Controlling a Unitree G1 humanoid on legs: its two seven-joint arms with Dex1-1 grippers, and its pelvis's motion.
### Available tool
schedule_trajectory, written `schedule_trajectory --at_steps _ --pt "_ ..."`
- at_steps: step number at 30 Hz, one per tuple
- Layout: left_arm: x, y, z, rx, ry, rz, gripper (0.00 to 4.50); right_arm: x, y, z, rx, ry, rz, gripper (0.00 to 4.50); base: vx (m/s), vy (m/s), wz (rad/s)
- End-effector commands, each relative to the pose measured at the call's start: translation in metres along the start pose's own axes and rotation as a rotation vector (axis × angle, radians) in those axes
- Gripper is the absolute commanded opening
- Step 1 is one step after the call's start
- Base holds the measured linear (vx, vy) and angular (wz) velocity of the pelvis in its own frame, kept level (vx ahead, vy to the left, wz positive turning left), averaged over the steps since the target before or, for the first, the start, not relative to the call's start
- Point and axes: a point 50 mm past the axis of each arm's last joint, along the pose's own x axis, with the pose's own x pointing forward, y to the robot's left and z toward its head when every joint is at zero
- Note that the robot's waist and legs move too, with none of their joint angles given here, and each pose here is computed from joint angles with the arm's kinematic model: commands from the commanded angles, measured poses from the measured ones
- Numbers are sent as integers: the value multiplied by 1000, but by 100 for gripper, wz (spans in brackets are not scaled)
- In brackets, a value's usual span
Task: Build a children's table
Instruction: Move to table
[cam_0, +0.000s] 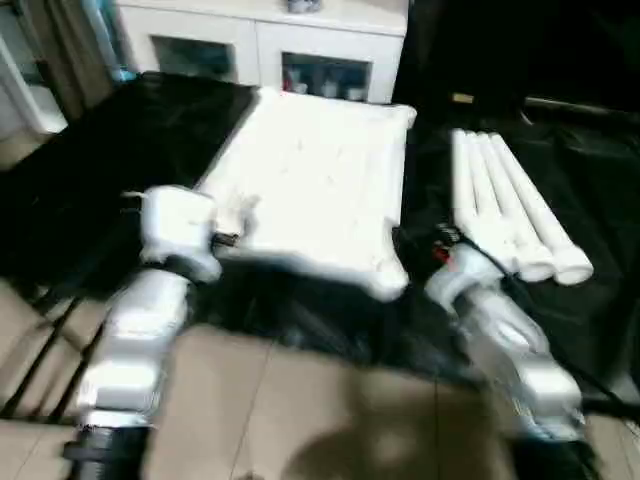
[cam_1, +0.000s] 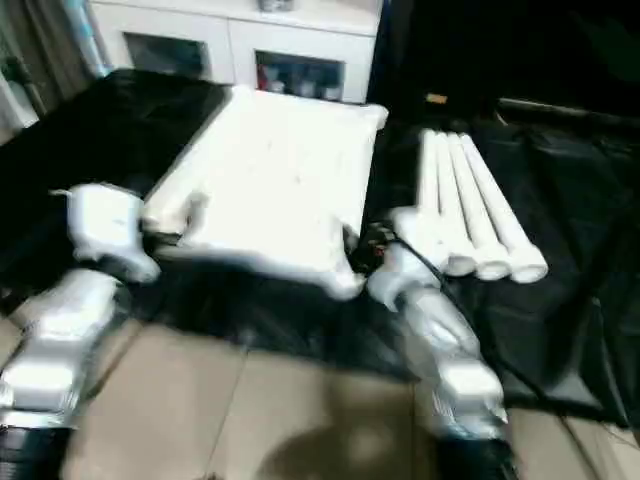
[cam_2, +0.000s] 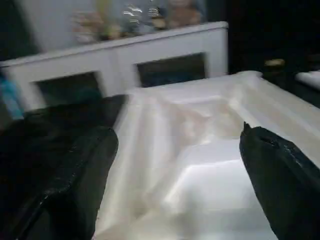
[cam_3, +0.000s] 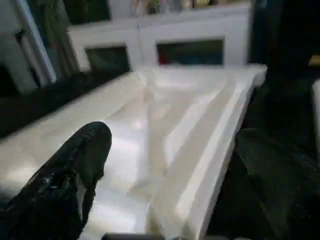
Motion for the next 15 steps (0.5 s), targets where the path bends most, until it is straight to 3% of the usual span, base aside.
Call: schedule_trajectory --at_steps 1,8,12,15 --pt "2 -16 1 -27 -6 -71 440 -9 -17 -6 -24 36 -85 450 93 -77 -33" --pt "7 -17 0 -84 1 -76 440 -11 -15 -7 -17 53 -88 450 171 -26 -11" --pt "9 -19 -3 -67 6 -102 440 -17 -12 -5 -24 55 -48 450 158 128 -14" --pt "10 -21 -1 -58 -3 -109 440 -19 -12 -4 -28 59 -43 450 156 155 -65"
